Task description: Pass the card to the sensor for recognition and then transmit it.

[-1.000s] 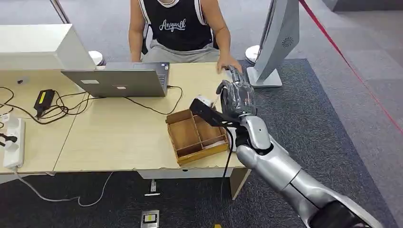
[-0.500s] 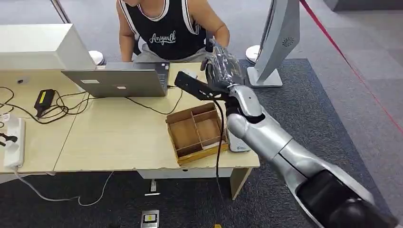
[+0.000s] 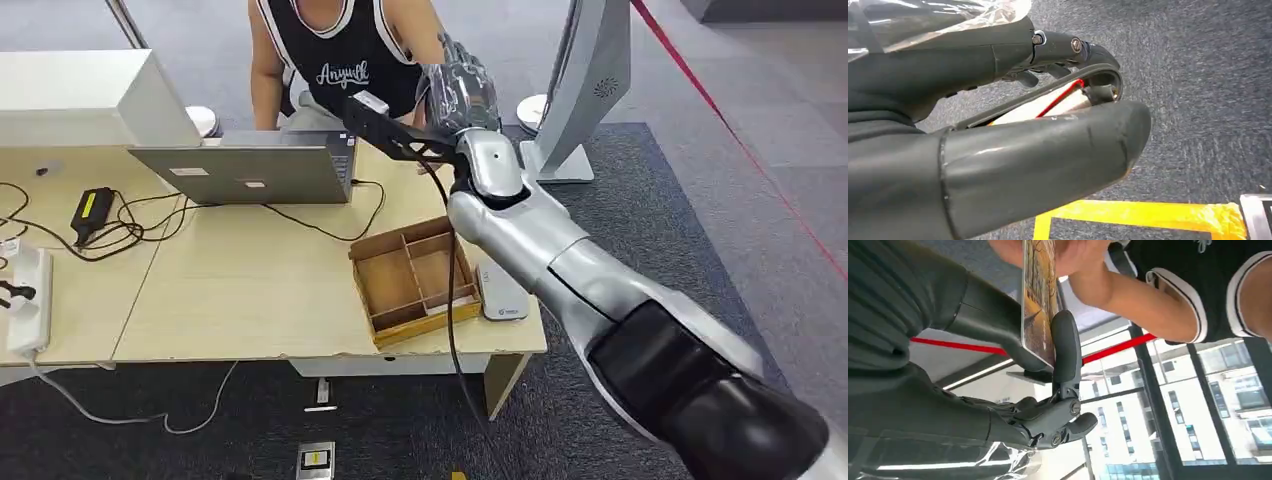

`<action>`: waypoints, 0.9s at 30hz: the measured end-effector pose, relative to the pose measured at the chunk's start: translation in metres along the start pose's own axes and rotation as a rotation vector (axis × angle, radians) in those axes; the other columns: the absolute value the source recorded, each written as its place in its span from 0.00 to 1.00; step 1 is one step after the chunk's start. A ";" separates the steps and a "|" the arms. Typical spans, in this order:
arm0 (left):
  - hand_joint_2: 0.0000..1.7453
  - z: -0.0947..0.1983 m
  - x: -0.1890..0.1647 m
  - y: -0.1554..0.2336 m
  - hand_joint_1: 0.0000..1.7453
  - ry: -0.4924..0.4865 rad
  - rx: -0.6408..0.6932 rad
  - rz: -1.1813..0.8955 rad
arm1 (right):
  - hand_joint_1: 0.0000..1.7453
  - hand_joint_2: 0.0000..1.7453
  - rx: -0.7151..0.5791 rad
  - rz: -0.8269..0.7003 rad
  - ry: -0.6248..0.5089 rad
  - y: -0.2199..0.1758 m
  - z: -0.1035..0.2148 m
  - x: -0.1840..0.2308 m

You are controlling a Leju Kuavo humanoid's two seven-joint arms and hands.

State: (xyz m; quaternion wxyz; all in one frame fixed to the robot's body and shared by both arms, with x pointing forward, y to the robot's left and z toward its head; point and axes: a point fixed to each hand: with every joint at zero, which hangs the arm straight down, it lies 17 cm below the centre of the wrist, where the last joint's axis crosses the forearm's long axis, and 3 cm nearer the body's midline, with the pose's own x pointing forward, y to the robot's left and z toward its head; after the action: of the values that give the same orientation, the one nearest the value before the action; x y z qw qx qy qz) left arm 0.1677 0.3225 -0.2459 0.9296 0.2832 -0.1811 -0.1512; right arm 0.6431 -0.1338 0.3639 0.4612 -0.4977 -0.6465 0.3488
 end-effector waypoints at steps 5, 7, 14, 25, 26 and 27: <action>0.00 0.000 -0.003 0.000 0.00 0.003 0.000 0.000 | 1.00 1.00 -0.001 0.025 0.014 0.001 -0.002 -0.001; 0.00 0.000 -0.003 -0.001 0.00 0.001 -0.001 -0.004 | 1.00 1.00 0.004 0.033 0.019 0.004 -0.002 -0.002; 0.00 0.001 -0.001 -0.001 0.00 -0.008 -0.001 -0.014 | 0.88 1.00 0.013 0.066 0.052 0.011 -0.001 -0.014; 0.00 0.000 -0.003 -0.001 0.00 0.008 -0.001 -0.014 | 0.00 1.00 0.040 0.100 0.109 0.023 0.001 -0.039; 0.00 0.000 -0.004 -0.001 0.00 0.010 -0.001 -0.013 | 0.00 1.00 0.042 0.101 0.112 0.024 0.001 -0.041; 0.00 0.000 -0.004 -0.001 0.00 0.013 -0.002 -0.012 | 0.00 1.00 0.044 0.102 0.113 0.025 0.002 -0.042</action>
State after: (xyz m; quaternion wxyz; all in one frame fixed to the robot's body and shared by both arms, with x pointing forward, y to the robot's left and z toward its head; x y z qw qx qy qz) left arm 0.1640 0.3233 -0.2470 0.9300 0.2845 -0.1734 -0.1550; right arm 0.6527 -0.1676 0.3307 0.4893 -0.5389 -0.5853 0.3572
